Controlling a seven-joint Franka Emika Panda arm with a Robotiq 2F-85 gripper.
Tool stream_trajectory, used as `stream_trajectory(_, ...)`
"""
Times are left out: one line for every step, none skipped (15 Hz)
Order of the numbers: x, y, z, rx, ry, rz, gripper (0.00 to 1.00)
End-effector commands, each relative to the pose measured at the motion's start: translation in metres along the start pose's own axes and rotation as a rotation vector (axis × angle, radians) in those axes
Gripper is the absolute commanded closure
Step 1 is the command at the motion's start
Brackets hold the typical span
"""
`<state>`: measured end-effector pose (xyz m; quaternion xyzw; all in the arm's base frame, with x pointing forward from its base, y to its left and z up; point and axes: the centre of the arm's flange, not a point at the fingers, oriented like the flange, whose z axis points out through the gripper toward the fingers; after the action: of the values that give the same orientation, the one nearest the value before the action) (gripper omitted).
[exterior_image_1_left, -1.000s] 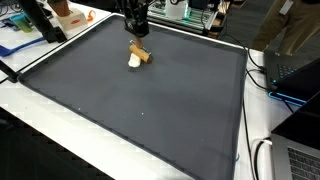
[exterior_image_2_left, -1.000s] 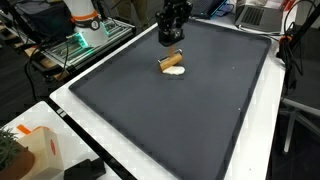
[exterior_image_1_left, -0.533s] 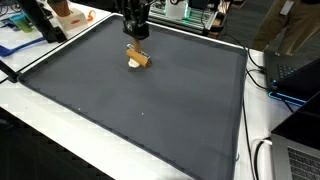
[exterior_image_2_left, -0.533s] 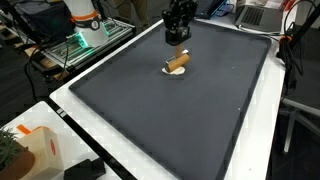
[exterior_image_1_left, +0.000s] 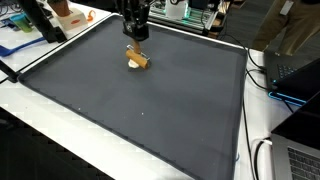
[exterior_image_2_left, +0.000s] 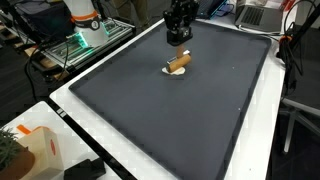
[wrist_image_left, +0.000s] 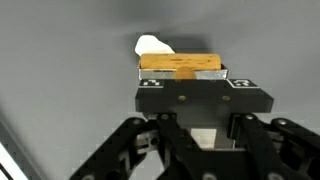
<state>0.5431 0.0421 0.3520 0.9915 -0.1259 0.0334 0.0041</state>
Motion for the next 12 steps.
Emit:
stream_trajectory(0.009, -0.014, 0.029, 0.064, 0.025, 0.063, 0.78)
stream_trajectory(0.009, -0.014, 0.030, 0.063, 0.024, 0.071, 0.78)
stream_trajectory(0.009, -0.014, 0.033, 0.059, 0.031, 0.076, 0.78)
stream_trajectory(0.009, -0.014, 0.034, 0.059, 0.044, 0.084, 0.78)
stream_trajectory(0.010, -0.015, 0.035, 0.059, 0.051, 0.093, 0.78)
stream_trajectory(0.011, -0.015, 0.035, 0.060, 0.066, 0.104, 0.78)
stream_trajectory(0.012, -0.014, 0.035, 0.060, 0.081, 0.113, 0.78)
stream_trajectory(0.014, -0.014, 0.035, 0.062, 0.094, 0.125, 0.78)
stream_trajectory(0.015, -0.014, 0.036, 0.065, 0.099, 0.134, 0.78)
stream_trajectory(0.017, -0.014, 0.037, 0.068, 0.106, 0.144, 0.78)
stream_trajectory(0.019, -0.014, 0.038, 0.070, 0.109, 0.150, 0.78)
stream_trajectory(0.020, -0.014, 0.040, 0.073, 0.113, 0.157, 0.78)
